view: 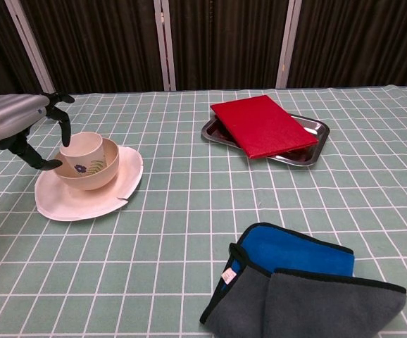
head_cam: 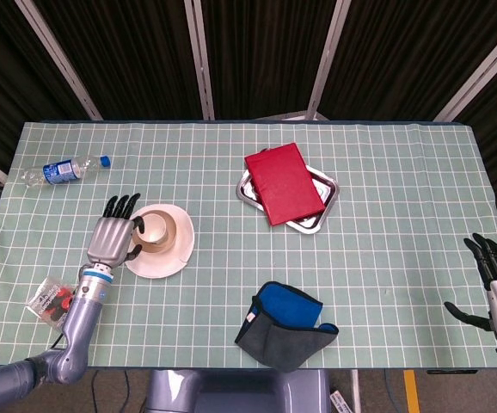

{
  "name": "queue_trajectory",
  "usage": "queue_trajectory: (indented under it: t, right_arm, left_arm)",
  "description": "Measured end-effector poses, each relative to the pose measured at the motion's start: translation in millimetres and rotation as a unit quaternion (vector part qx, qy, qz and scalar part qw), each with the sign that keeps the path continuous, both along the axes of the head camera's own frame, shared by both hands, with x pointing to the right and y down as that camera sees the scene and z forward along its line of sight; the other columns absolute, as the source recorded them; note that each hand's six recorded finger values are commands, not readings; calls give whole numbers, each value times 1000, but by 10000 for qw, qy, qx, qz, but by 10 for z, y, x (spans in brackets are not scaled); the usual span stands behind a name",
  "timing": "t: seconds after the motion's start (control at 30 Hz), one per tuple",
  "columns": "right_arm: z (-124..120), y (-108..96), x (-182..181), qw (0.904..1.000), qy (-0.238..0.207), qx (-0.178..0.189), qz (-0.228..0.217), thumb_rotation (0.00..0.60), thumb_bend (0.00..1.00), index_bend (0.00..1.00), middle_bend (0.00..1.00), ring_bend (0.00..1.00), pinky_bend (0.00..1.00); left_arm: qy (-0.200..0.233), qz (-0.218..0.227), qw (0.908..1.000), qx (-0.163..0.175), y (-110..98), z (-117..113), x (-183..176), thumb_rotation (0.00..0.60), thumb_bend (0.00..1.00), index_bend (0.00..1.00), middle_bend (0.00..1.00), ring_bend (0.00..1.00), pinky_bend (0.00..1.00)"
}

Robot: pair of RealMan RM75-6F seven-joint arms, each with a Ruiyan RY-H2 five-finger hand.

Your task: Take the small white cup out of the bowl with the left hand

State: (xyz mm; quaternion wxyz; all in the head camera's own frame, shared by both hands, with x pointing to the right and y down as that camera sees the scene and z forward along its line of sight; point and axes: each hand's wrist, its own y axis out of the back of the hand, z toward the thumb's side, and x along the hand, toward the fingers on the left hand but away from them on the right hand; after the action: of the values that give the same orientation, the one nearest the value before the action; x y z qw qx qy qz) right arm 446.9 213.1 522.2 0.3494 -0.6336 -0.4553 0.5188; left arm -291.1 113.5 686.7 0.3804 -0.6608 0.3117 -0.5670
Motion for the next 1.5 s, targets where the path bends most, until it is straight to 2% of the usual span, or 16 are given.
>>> queue_trajectory:
  t: [0.17,0.3,0.4,0.5,0.6,0.8,0.93,1.03,1.2,1.5]
  right_arm:
    - [-4,-8,15,10000,-13,5,30,600,35,37,0,0,0]
    - [-10,-15,27,10000,-29,8,44,600,33,37,0,0,0]
    - [-13,-18,30,10000,-38,10,45,600,33,37,0,0,0]
    - [-19,-17,27,10000,-49,23,37,600,33,37,0,0,0]
    - [-23,-15,23,10000,-49,33,30,600,34,37,0,0,0]
    - [-18,-6,11,10000,-34,32,10,600,33,37,0,0,0]
    - [-16,-4,9,10000,-24,36,9,600,34,37,0,0,0]
    - [-13,-1,0,10000,-16,34,-5,600,33,37,0,0,0]
    - [2,8,-21,10000,16,20,-31,600,33,37,0,0,0]
    - [31,4,-18,10000,58,-11,-5,600,34,37,0,0,0]
  left_arm:
    - [41,34,10000,-70,-36,78,93,600,359,565,0,0,0]
    - [-15,70,9999,-143,-36,151,146,600,483,626,0,0,0]
    - [-35,87,9999,-138,-19,160,159,600,555,638,0,0,0]
    - [-40,78,9999,-89,-6,140,151,600,571,640,0,0,0]
    - [34,42,10000,5,-13,71,134,600,571,641,0,0,0]
    - [245,-69,9989,404,-107,-230,-7,600,571,636,0,0,0]
    - [205,-209,9972,685,-185,-459,-280,600,571,631,0,0,0]
    - [65,-343,9967,729,-192,-539,-544,600,571,627,0,0,0]
    - [-241,-590,9969,468,-128,-427,-932,600,571,625,0,0,0]
    - [-616,-1140,9912,-256,3,12,-1483,600,574,626,0,0,0]
